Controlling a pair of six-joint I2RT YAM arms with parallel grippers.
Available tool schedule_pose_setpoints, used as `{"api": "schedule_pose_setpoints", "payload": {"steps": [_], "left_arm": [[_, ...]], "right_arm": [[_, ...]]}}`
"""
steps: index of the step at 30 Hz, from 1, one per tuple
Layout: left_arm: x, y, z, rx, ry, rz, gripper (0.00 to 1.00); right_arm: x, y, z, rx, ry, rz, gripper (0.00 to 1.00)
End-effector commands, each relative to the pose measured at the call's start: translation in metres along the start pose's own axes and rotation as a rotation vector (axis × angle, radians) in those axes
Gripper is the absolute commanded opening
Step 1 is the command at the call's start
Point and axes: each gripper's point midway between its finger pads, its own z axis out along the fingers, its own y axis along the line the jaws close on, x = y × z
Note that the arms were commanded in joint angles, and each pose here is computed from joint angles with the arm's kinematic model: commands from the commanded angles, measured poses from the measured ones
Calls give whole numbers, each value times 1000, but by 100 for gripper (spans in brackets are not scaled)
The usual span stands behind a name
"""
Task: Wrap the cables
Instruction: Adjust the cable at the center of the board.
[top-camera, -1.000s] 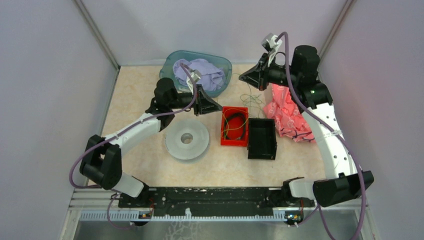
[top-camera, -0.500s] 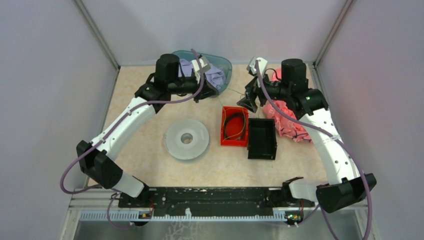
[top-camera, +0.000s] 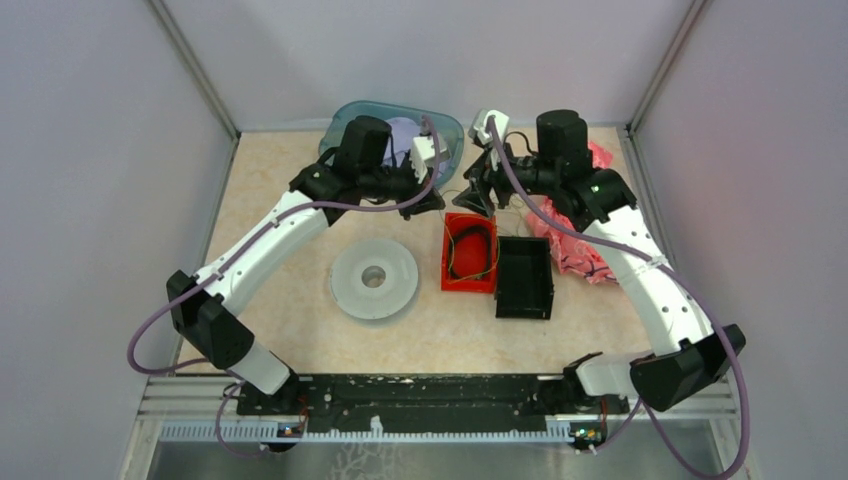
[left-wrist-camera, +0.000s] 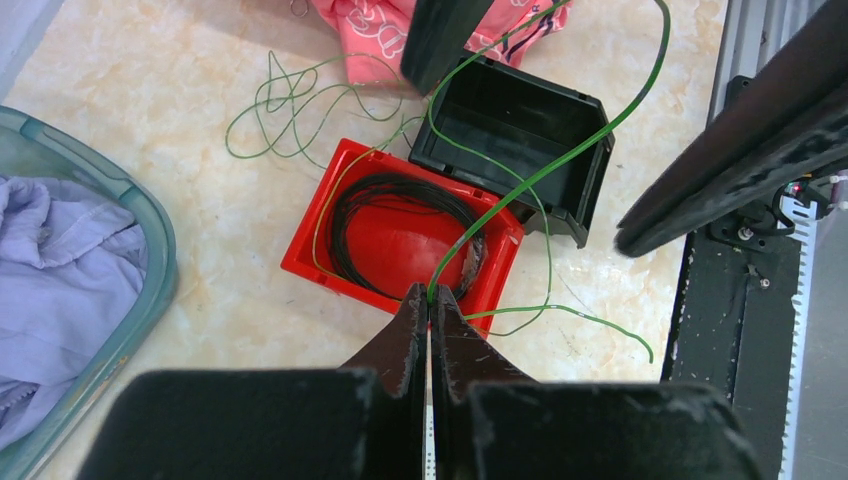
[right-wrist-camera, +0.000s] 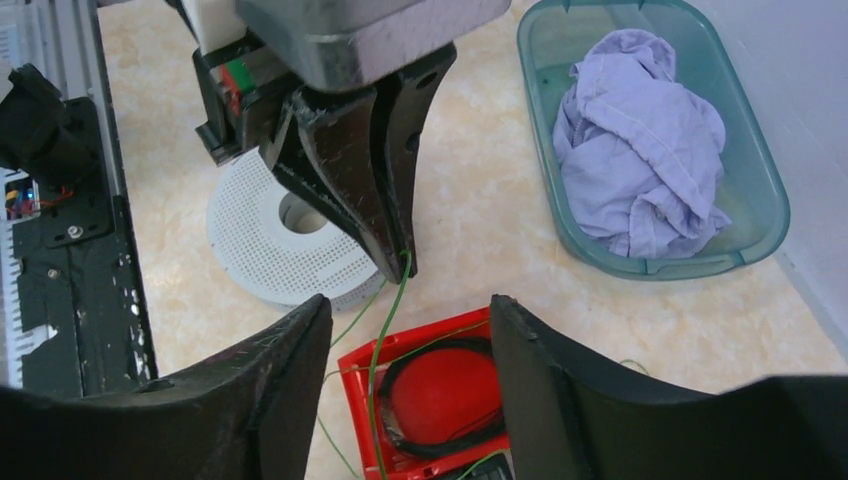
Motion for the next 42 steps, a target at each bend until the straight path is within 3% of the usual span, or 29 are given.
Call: {"api": "schedule_pose_setpoints", "payload": {"steps": [1, 8, 21, 33, 39, 42], "left_arm": [[-10, -4, 1, 6, -5, 26, 0], [-11, -11, 3, 30, -8, 25, 0], [-11, -15, 1, 45, -15, 25, 0], [-14, -16, -2, 34, -36, 30, 0], [-18, -14, -5, 14, -65, 47, 0], [-20, -14, -6, 17, -78, 57, 6]], "right_arm": [[-22, -6, 6, 24, -78, 11, 56], [-14, -10, 15, 32, -80, 55, 38], [-3, -6, 20, 13, -66, 85, 30], [1, -1, 21, -9, -62, 99, 1], [1, 1, 18, -4, -72, 88, 0], [0, 3, 18, -20, -82, 92, 0]]}}
